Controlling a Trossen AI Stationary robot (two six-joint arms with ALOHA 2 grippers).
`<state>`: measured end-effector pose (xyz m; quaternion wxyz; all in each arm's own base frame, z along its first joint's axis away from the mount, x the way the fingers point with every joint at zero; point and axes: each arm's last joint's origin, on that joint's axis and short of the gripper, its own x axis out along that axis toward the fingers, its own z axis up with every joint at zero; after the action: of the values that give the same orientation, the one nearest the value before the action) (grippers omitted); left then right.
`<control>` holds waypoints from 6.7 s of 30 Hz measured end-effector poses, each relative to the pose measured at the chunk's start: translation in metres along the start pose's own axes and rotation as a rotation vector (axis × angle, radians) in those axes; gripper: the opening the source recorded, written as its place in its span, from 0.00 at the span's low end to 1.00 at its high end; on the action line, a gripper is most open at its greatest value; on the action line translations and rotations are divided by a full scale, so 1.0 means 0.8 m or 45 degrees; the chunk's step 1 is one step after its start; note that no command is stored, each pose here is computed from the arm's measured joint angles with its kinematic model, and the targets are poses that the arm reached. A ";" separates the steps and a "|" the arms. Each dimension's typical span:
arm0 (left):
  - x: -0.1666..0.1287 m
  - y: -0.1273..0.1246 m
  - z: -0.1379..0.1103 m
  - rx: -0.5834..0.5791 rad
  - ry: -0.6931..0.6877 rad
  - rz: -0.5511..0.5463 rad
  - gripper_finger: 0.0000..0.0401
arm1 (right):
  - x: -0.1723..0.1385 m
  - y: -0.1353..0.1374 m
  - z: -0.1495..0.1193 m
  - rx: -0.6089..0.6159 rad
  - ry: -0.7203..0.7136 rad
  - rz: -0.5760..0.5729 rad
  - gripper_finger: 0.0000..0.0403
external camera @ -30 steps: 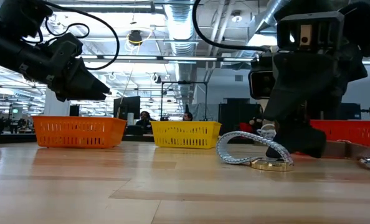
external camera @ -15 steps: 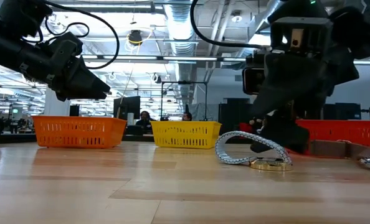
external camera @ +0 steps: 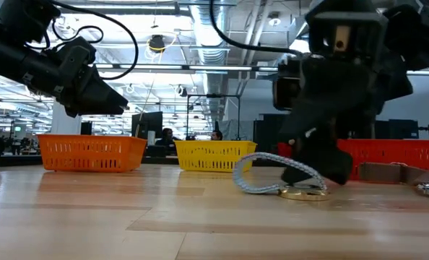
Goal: Pick & Place Office items
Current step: Put the white wristwatch into the yellow bin, then put the blue charging adapter into the orange bin
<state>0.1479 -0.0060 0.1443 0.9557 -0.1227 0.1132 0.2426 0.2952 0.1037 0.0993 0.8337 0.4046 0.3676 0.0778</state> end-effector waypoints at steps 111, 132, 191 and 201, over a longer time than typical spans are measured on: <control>0.000 -0.001 0.003 -0.048 -0.025 -0.011 0.52 | -0.140 0.018 0.145 -0.142 0.089 -0.333 0.35; 0.000 -0.003 0.007 -0.079 -0.062 -0.026 0.52 | -0.127 0.145 -0.058 -0.217 0.517 -0.531 0.35; 0.000 -0.004 0.010 -0.159 -0.093 -0.041 0.52 | -0.121 0.151 -0.147 -0.181 0.750 -0.690 0.56; 0.000 -0.004 0.011 -0.161 -0.096 -0.042 0.52 | -0.115 0.146 -0.131 -0.205 0.715 -0.688 0.56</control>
<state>0.1505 -0.0065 0.1530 0.9534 -0.1755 0.0597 0.2380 0.1779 0.2061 0.1937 0.7202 0.1896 0.6673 -0.0080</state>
